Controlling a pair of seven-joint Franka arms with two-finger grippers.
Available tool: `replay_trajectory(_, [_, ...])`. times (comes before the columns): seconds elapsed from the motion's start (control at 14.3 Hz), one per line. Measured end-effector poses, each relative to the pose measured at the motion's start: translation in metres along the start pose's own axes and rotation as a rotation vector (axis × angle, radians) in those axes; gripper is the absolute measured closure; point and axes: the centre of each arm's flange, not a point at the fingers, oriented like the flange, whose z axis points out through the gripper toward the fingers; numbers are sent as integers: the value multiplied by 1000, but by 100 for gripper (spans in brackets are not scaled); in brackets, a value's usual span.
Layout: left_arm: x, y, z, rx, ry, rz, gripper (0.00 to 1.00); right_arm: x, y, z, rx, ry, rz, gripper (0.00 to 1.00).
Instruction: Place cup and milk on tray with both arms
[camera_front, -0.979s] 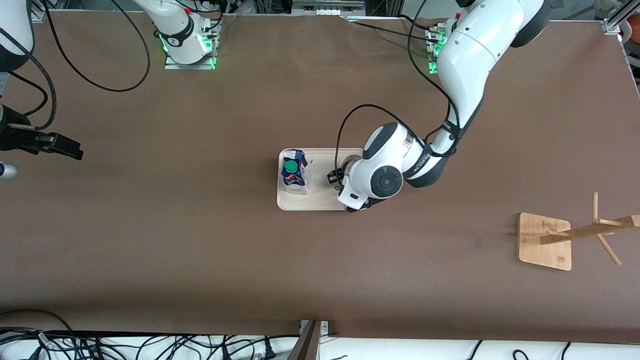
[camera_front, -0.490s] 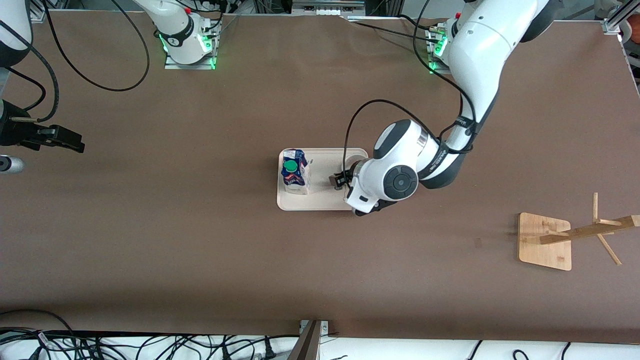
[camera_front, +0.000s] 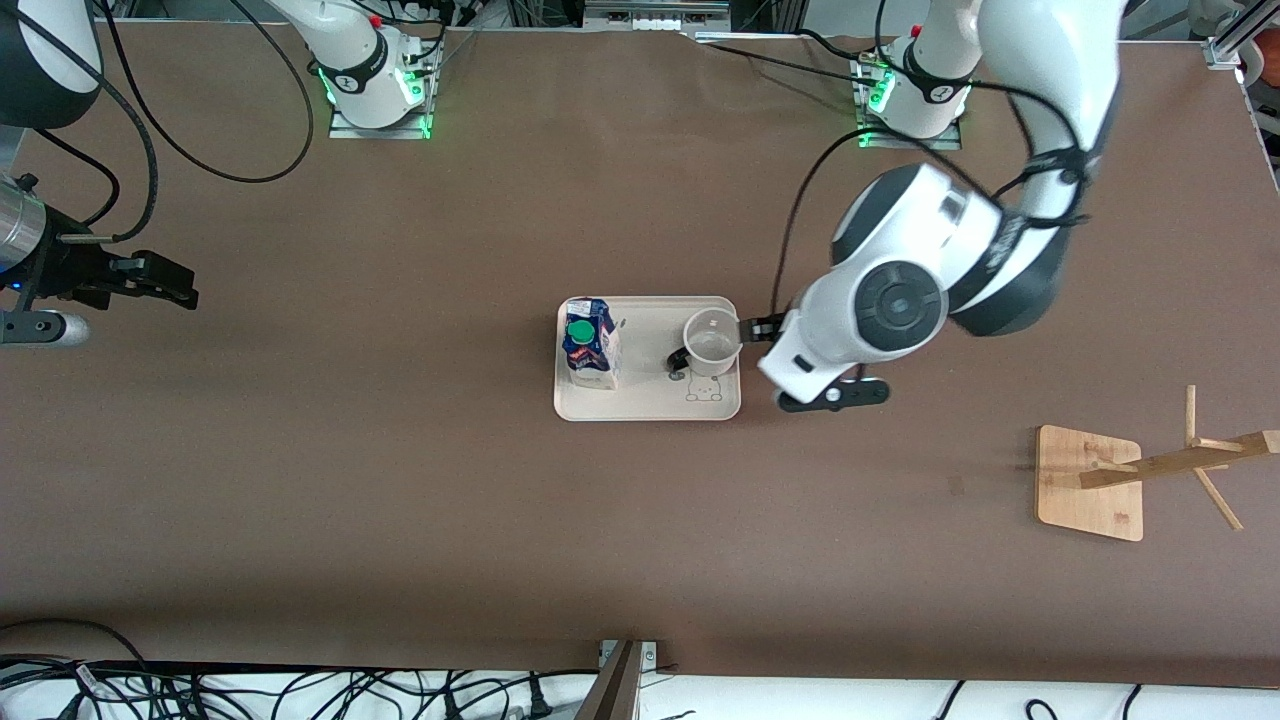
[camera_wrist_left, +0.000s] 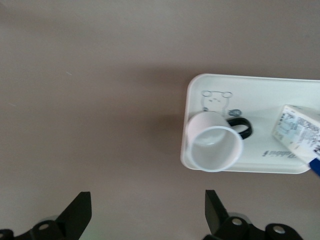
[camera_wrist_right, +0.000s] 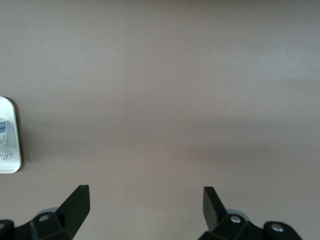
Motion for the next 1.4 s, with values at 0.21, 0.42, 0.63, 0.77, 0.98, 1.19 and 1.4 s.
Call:
replay_trajectory(0.21, [9,-88,-52,-5,57,128,0,2,-2,-1,1,15,90,0])
replay_trajectory(0.42, [15,-176,-86,-20,108,256,0,2,-4,0,1,15,102,0])
replay_trajectory(0.63, [0,-213,-111,19,152,271,0,2,-3,2,1,10,104,0])
replay_trajectory(0.77, [-20,-233,-130,61,234,225,0,2,4,3,1,8,117,0])
replay_trajectory(0.98, [-60,-253,-141,79,357,170,0,-1,25,6,0,-15,151,0])
replay_trajectory(1.19, [-88,-251,-130,62,368,149,0,-5,27,7,-1,-45,155,0])
replay_trajectory(1.4, [-93,-252,-119,63,316,142,0,-5,25,7,-1,-50,152,0])
